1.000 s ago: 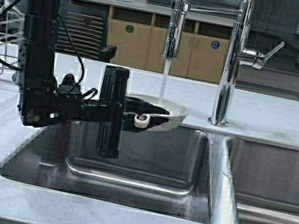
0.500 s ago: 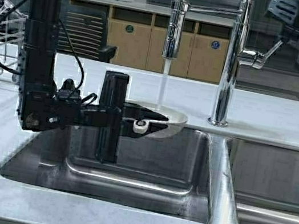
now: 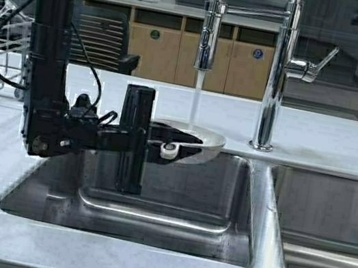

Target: Wash the pan

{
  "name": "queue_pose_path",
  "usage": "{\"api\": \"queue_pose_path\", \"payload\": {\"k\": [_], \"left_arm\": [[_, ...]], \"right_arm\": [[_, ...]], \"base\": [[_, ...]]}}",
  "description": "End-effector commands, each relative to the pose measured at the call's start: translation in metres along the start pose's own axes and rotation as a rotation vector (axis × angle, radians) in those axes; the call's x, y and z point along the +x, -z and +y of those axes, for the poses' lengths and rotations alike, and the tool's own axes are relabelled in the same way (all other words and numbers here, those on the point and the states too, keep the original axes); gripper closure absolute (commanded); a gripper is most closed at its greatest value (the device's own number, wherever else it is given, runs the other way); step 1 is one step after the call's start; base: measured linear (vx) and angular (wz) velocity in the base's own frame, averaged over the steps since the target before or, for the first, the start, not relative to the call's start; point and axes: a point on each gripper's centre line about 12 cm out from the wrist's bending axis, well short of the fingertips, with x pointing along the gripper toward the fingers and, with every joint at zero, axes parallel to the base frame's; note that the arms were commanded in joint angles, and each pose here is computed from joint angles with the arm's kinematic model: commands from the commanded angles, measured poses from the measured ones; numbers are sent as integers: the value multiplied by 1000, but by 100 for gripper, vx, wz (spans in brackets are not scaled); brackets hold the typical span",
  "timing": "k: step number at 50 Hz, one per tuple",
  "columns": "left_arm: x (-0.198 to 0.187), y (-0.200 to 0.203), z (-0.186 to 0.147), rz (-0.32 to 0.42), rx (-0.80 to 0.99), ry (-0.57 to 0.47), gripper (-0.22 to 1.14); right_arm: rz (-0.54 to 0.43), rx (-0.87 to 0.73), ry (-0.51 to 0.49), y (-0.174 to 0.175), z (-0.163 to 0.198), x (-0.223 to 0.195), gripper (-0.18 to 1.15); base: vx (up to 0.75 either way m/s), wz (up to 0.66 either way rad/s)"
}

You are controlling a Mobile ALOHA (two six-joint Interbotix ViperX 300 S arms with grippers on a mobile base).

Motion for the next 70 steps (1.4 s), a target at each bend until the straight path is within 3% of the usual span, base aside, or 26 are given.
{"api": "queue_pose_path", "payload": {"k": [1,7,19,29,42,50,57,65,70], "left_arm": [[8,-2,-14,10,29,67,89],[9,-3,-15,9,30,71,89],[9,-3,-13,9,28,68,89],[9,-3,-13,9,27,69,89],[9,-3,-11,10,29,64,89],[10,-4,-11,10,44,80,89],[12,-7,-15,-7,109,153,89],[12,-19,-20,-116,280,169,89],[9,-24,-22,-172,298,145,89]], "right_arm": [[15,1,9,7,-4,-10,91],[79,-5,3,35,1,2,91],[126,-28,-94,49,60,17,91],[128,2,-150,29,91,14,91],[124,8,-186,6,101,-1,91],[29,-32,-165,-3,84,-13,91],[-75,-1,-121,-7,52,-40,91],[-76,16,-58,6,16,-69,91],[-98,29,-31,13,1,-87,91]], "base": [[0,0],[0,-1],[0,0],[0,0],[0,-1],[0,-1],[0,0],[0,0],[0,0]]}}
